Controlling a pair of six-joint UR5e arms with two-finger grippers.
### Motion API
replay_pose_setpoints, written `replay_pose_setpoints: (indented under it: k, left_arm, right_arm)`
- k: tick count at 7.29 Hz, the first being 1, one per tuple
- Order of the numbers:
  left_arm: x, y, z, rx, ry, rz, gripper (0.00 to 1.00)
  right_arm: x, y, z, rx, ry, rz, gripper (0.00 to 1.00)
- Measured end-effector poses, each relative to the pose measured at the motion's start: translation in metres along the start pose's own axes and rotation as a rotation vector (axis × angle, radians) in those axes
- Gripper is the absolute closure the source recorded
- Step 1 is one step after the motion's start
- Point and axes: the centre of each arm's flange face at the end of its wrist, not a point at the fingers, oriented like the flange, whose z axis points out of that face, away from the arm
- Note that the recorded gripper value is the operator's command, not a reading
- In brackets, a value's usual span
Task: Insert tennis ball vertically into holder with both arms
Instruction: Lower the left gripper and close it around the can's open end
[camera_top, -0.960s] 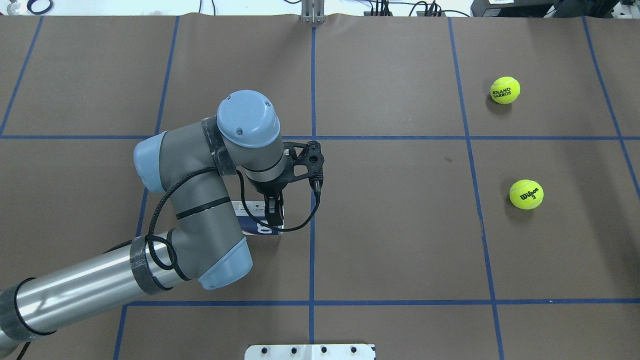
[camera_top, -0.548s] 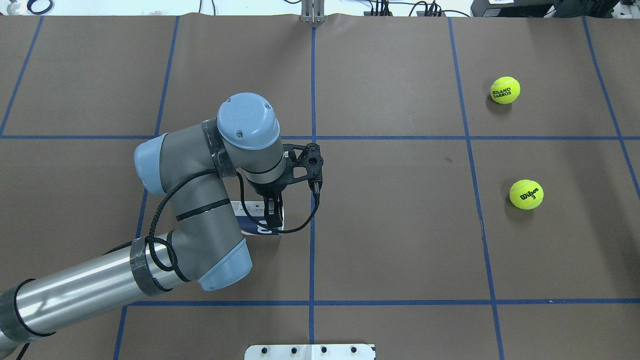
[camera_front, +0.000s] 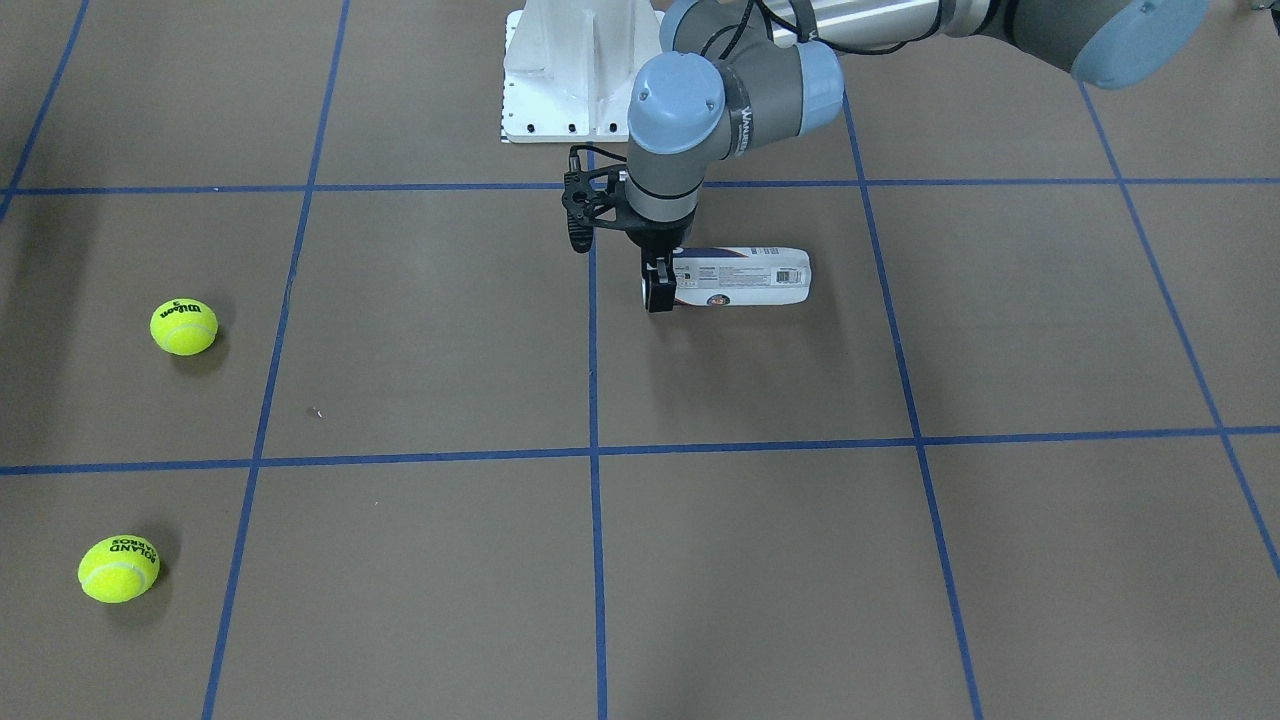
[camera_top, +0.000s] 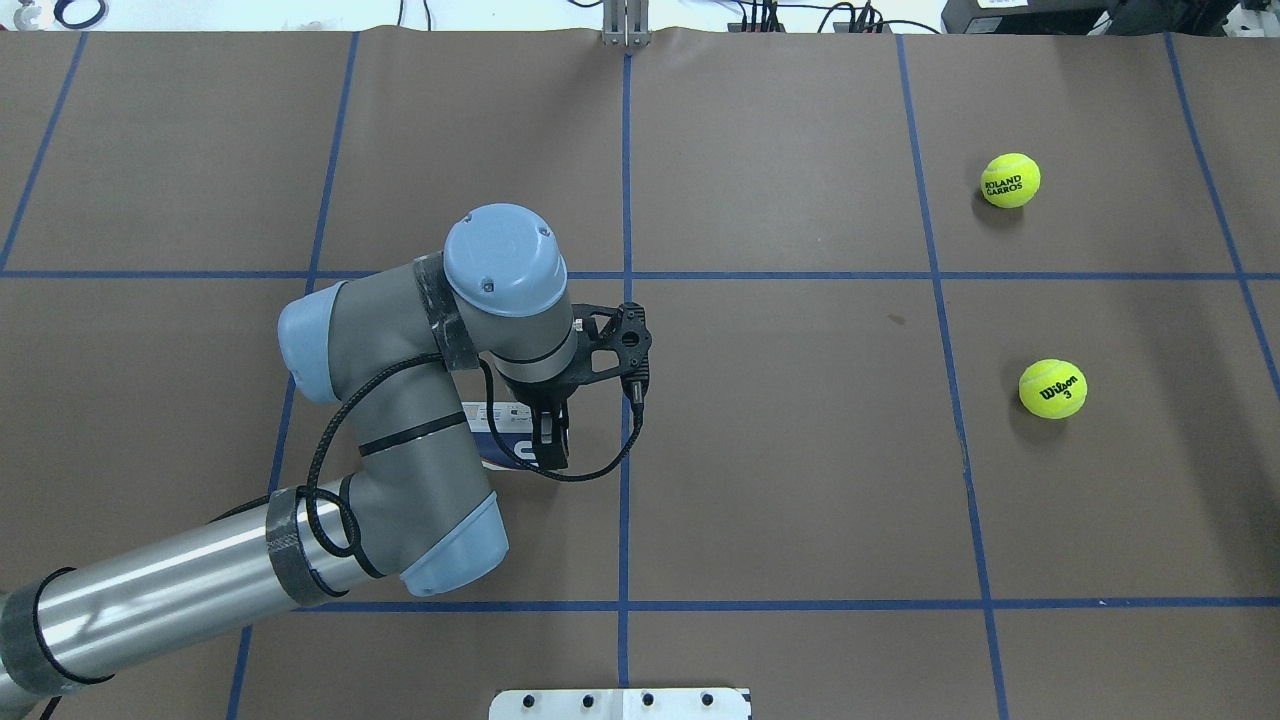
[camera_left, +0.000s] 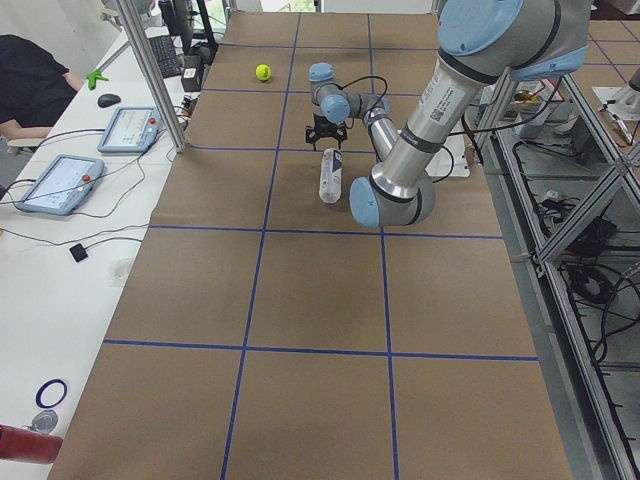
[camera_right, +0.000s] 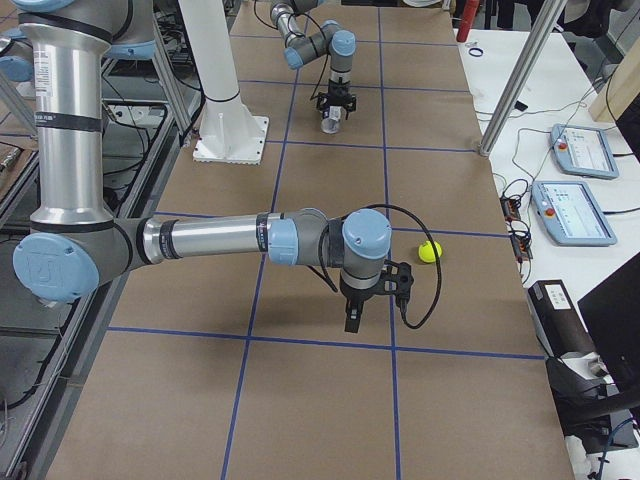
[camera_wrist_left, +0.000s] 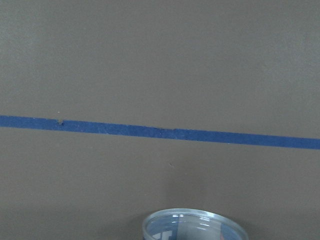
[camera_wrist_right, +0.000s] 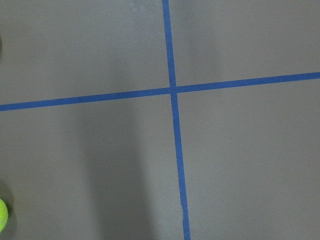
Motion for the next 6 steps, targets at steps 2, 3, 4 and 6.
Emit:
replay_pose_setpoints:
  k: [2, 3, 4, 6]
  left_arm:
    - [0.0, 0.002, 0.007, -0.011, 0.006, -0.004, 0.01]
    - [0.001, 0.002, 0.012, -0.018, 0.011, -0.006, 0.01]
    - [0.003, 0.002, 0.016, -0.025, 0.013, -0.005, 0.01]
    - [0.01, -0.001, 0.022, -0.031, 0.014, 0.002, 0.01]
  right_arm:
    - [0.0, 0.0, 0.0, 0.001, 0.0, -0.001, 0.01]
    - [0.0, 0.0, 0.0, 0.001, 0.0, -0.001, 0.01]
    - [0.0, 0.0, -0.001, 0.001, 0.0, -0.001, 0.01]
    - [0.0, 0.0, -0.001, 0.001, 0.0, -0.001, 0.01]
